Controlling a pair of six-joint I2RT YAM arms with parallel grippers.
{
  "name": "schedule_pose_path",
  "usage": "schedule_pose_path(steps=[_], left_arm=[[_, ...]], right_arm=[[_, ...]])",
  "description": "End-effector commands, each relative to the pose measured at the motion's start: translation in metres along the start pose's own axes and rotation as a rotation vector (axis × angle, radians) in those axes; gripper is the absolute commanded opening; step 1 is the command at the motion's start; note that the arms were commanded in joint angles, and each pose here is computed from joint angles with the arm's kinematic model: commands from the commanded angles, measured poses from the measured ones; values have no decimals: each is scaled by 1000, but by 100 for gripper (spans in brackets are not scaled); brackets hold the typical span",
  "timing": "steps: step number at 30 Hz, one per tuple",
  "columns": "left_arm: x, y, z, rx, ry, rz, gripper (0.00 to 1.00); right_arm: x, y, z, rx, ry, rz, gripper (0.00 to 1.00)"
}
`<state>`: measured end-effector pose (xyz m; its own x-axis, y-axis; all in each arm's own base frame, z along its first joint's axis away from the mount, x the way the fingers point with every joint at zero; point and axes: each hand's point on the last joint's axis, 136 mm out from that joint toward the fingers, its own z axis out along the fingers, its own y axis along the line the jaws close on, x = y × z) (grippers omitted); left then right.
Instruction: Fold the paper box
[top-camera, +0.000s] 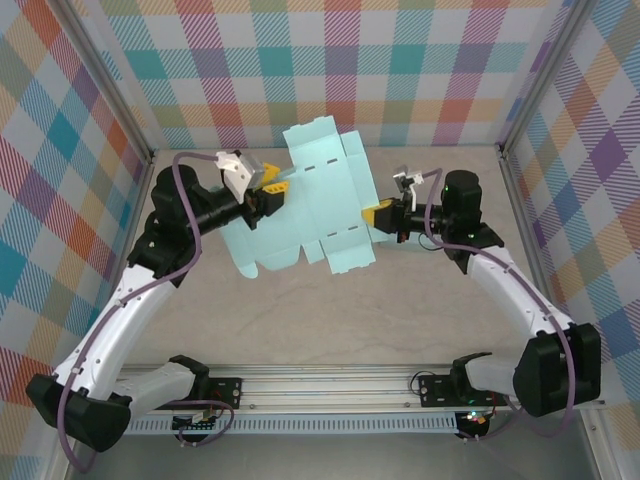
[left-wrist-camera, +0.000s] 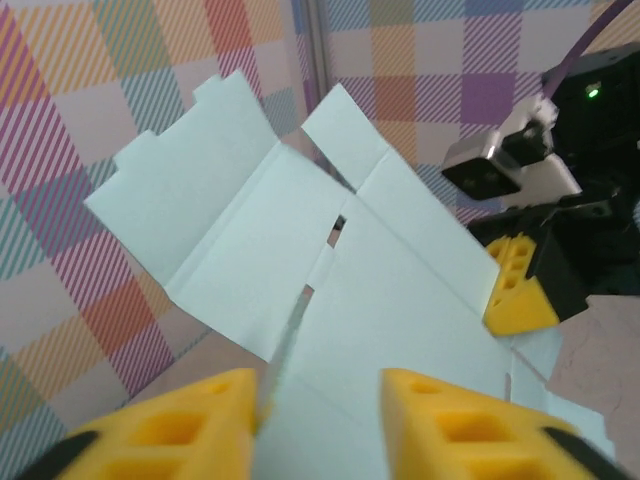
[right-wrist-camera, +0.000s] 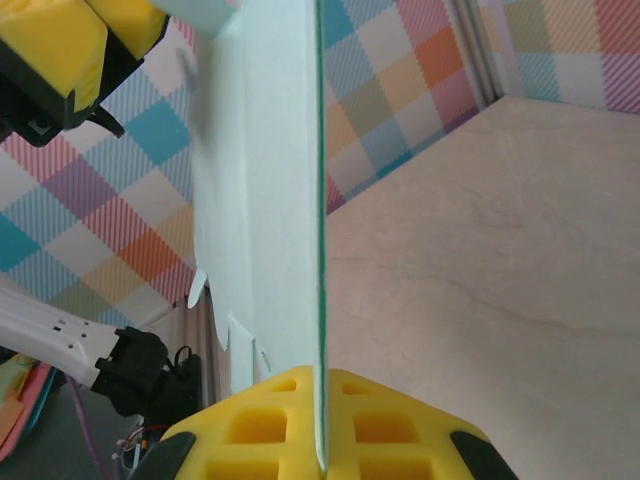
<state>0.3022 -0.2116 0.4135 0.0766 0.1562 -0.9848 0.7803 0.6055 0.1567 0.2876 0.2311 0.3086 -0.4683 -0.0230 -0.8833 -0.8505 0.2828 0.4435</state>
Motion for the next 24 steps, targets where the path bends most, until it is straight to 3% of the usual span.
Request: schedule_pose_path(steps=[1, 3, 6, 16, 24], left_arm=[[-3, 25, -5, -71, 62, 10, 65], [-8, 35, -6, -81, 93, 15, 76], [-16, 43, -3, -66, 116, 45, 82], [-20, 33, 21, 131, 134, 166, 83], [-16, 23, 40, 260, 181, 151, 80]], right_arm=[[13, 4, -13, 96, 116, -30, 0], [14, 7, -19, 128, 154, -55, 0], [11, 15, -26, 150, 183, -89, 0], [6, 35, -28, 86, 237, -75, 0], [13, 43, -16, 41, 297, -66, 0]])
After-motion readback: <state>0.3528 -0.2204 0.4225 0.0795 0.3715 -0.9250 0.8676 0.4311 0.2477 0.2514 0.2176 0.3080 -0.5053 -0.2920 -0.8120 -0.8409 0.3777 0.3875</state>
